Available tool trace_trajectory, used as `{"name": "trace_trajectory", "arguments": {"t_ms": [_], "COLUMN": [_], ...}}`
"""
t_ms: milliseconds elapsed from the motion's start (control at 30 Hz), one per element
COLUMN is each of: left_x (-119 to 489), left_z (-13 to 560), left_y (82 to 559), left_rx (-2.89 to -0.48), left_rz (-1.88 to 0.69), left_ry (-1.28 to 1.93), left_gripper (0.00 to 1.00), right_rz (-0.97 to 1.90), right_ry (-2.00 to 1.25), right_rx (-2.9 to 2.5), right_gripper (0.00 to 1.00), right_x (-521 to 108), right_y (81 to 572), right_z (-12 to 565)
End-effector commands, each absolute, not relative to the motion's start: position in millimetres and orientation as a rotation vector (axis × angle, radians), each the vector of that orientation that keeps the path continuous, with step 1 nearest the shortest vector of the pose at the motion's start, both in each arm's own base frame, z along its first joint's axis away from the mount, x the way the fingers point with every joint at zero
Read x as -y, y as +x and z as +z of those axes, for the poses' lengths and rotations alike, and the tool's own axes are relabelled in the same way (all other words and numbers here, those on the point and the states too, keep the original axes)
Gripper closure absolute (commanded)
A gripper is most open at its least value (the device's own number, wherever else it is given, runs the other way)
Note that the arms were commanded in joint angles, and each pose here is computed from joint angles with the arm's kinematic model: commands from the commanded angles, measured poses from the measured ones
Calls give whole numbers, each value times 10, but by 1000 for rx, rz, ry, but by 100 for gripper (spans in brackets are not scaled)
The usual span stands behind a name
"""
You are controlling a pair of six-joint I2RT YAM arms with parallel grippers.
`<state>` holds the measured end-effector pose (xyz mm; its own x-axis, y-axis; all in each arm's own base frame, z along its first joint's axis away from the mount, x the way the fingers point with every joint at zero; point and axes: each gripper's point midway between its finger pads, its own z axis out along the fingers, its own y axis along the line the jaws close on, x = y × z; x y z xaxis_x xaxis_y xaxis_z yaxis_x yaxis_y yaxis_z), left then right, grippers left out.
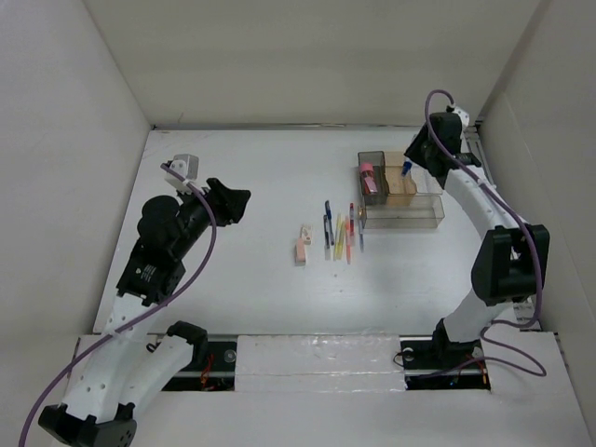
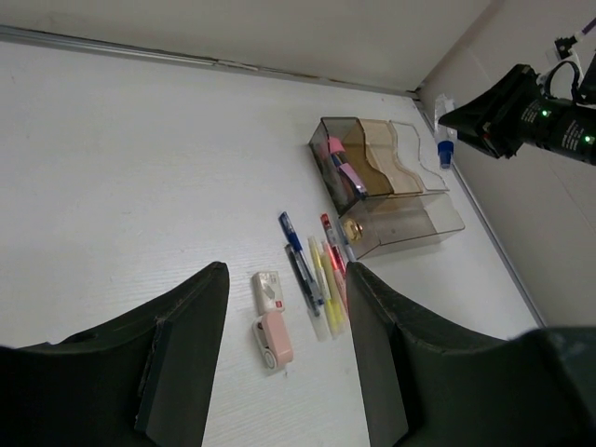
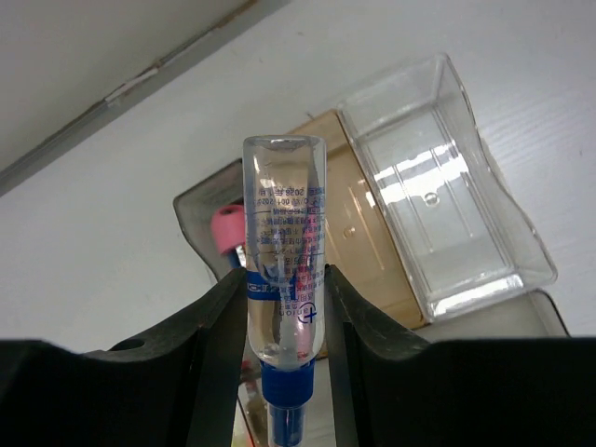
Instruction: Organize the desk
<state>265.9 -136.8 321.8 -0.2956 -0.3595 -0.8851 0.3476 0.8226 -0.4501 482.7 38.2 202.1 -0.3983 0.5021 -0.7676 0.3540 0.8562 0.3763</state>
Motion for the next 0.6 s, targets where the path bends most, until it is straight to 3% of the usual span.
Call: {"name": "trace_trajectory", "arguments": {"t_ms": [0, 300, 567], "left_x": [1363, 1426, 1399], "left_z": [3429, 3491, 3490], "left_y": [2589, 2479, 2444], "left_rx": [-1673, -1648, -1638], "left_rz": [-722, -775, -770], "left_ry": [0, 43, 39], "left_gripper": [51, 51, 50], "right_rz": [214, 119, 67], "right_ry": [479, 449, 471], "right_rx": [-2031, -2165, -2172], "right_gripper": [77, 74, 74], "right_x": [-432, -485, -419], "right_y": [5002, 5268, 5330], "right_z": [2277, 1729, 1590]}}
